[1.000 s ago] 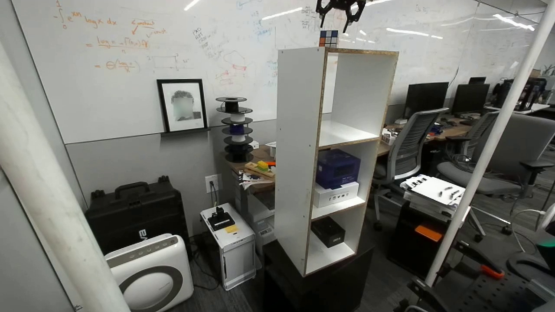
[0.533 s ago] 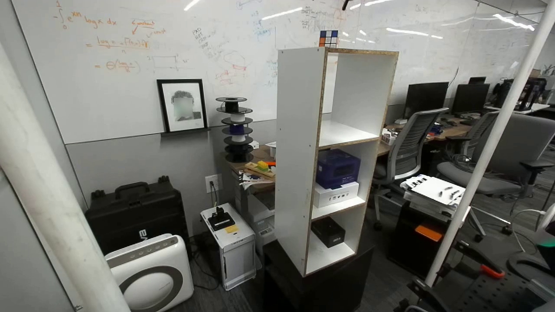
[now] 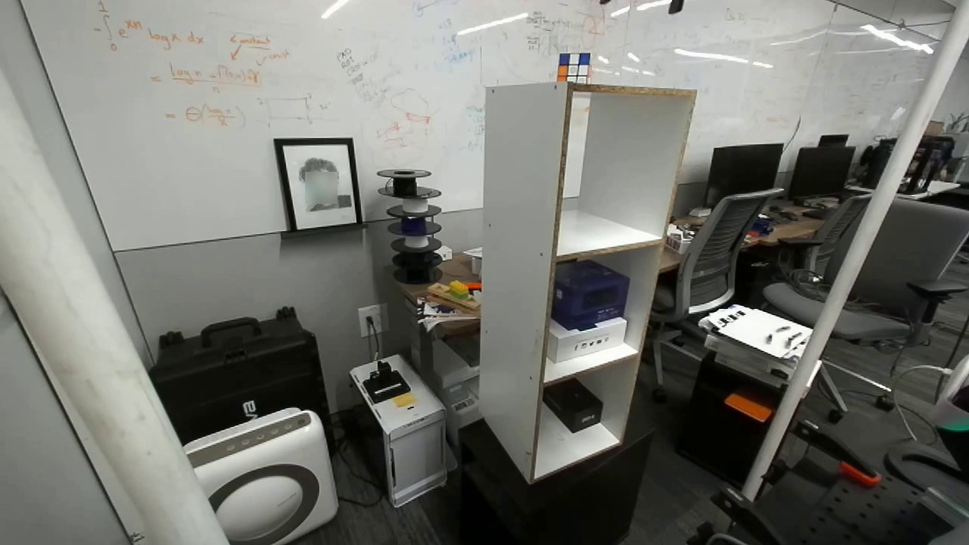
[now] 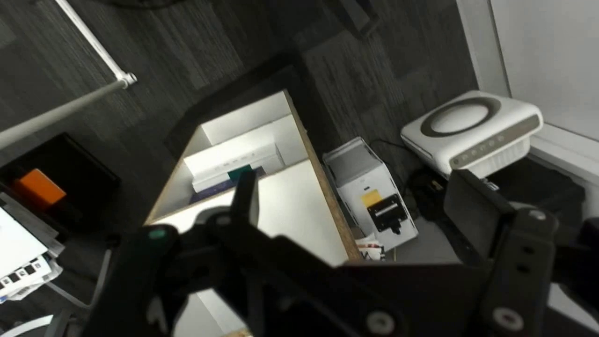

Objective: Put the rubik's cube on the top of the shelf

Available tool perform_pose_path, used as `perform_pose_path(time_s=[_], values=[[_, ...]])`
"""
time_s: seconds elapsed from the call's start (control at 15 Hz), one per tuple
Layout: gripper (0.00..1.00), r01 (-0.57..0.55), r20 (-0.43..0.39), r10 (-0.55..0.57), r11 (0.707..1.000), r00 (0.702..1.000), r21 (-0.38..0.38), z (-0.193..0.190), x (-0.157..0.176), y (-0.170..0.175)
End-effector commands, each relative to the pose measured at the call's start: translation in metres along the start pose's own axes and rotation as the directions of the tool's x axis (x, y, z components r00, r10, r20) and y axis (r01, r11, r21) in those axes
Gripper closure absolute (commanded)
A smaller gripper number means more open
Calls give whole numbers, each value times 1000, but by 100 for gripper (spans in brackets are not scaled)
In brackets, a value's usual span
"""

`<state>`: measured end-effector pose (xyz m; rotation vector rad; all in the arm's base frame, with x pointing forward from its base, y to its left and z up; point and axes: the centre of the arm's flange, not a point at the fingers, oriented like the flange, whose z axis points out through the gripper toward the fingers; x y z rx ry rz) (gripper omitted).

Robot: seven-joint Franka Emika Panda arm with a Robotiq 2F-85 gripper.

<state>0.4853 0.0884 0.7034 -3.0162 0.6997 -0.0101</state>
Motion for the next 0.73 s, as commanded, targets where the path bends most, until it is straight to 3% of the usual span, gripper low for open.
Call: perform_pose_path(time_s=[0.0, 0.47, 0.53, 0.67], values=[[0, 32, 100, -25, 997, 995, -65, 41, -29, 42], [0, 46, 181, -19, 988, 983, -145, 143, -26, 91], [0, 29, 207, 3, 988, 978, -153, 124, -13, 75], [0, 29, 225, 9, 986, 974, -162, 137, -13, 78]])
